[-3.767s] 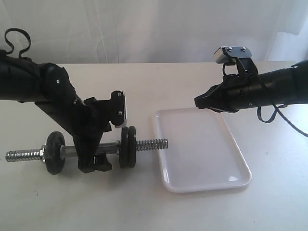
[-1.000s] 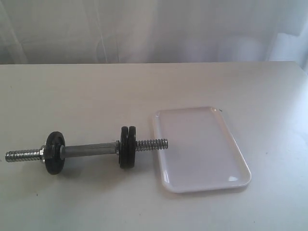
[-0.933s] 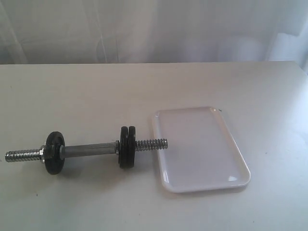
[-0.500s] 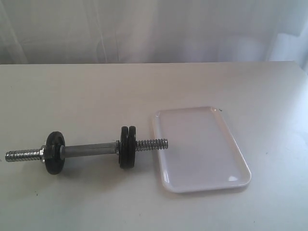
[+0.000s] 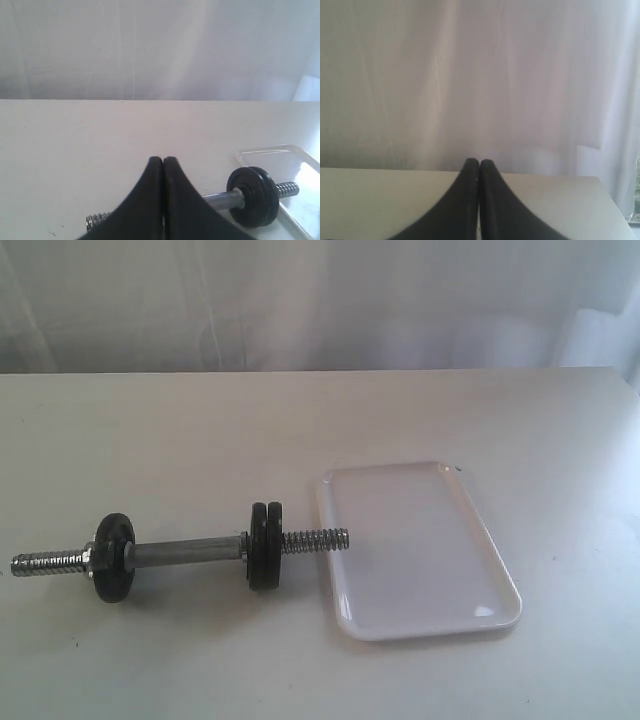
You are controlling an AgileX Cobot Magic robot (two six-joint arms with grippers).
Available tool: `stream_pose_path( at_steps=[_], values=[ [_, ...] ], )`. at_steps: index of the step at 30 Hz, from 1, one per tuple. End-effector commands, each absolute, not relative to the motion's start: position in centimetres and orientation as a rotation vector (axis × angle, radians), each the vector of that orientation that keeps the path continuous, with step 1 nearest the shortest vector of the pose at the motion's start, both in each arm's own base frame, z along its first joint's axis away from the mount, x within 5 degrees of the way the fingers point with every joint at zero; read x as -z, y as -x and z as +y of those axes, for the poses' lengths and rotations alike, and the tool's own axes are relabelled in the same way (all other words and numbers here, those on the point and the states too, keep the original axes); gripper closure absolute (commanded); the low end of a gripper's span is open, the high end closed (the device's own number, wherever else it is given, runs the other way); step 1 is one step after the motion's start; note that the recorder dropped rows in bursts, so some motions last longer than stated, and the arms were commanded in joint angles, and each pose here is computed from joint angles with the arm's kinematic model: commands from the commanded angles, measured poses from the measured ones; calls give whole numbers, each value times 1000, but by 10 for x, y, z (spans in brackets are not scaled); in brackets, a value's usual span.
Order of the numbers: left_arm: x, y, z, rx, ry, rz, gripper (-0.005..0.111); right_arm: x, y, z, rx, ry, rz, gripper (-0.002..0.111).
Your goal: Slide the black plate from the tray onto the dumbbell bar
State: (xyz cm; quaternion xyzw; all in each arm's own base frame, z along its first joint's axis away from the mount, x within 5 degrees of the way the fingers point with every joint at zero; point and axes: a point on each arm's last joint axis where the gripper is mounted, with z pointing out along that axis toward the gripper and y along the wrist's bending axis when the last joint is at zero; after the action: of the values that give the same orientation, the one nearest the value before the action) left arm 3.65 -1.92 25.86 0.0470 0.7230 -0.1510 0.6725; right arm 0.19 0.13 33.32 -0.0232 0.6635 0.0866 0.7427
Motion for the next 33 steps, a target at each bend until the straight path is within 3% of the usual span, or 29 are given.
stream_pose_path(
  at_steps=[1, 6, 16, 33],
  values=[
    [-231, -46, -18, 336, -72, 1642, 107, -314, -17, 3, -209, 35, 1433, 108],
    [-188, -55, -15, 285, -51, 1713, 107, -287, -32, 5, -207, 31, 1454, 108],
    [-179, -53, -16, 234, -121, 1786, 107, -201, -56, 8, -144, 75, 1621, 108],
    [-173, -51, -19, 299, -112, 1859, 107, -196, -55, 8, -146, 72, 1669, 108]
  ],
)
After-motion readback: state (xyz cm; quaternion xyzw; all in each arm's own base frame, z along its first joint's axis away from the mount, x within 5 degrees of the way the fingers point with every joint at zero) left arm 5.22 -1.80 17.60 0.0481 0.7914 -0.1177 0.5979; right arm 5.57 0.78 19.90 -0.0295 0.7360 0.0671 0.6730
